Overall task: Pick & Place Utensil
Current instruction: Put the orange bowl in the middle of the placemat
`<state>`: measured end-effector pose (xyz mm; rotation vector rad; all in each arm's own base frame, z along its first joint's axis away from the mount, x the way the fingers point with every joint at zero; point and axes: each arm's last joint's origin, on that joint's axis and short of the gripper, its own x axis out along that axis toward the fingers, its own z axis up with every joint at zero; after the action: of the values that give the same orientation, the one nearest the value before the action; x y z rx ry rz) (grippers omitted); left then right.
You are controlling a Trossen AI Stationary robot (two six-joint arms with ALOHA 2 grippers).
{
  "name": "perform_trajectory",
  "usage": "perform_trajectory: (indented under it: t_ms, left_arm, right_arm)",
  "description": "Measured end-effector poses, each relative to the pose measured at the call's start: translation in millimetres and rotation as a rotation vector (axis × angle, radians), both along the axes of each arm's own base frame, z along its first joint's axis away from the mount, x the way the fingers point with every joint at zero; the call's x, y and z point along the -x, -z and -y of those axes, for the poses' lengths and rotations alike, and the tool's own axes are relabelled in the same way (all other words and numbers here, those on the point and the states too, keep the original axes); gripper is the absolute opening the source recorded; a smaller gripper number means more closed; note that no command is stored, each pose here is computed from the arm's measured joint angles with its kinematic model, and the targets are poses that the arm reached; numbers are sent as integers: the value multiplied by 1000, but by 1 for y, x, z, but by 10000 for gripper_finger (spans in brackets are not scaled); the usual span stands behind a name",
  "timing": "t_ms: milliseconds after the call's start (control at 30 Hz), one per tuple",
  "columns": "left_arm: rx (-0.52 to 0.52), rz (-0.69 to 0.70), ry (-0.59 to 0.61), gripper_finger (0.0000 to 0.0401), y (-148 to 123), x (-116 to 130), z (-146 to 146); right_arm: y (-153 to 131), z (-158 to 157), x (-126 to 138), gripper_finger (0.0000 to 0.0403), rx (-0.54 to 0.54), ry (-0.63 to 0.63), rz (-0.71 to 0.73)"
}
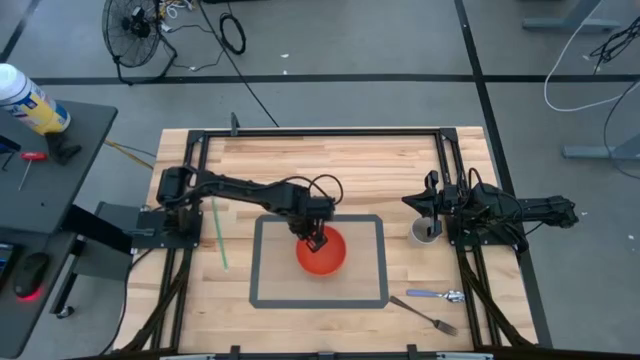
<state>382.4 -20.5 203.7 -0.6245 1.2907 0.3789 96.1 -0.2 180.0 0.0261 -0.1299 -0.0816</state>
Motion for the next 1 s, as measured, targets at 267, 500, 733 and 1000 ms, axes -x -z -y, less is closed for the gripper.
perform_trajectory:
  t_ms: [267, 500, 733, 1000]
  left_arm:
    - [-34, 7, 13, 9, 8, -4, 10]
    - [-29, -9, 19, 30, 8, -2, 12]
    - [-18, -24, 27, 23, 12, -3, 13]
    - [-13, -23, 31, 41, 12, -3, 13]
  right_arm:
    - [0, 0, 0, 13, 0, 0, -1]
    - [0, 0, 0, 13, 0, 0, -1]
    - [0, 0, 0, 13, 0, 0, -1]
    - [0, 0, 0, 13, 0, 0, -1]
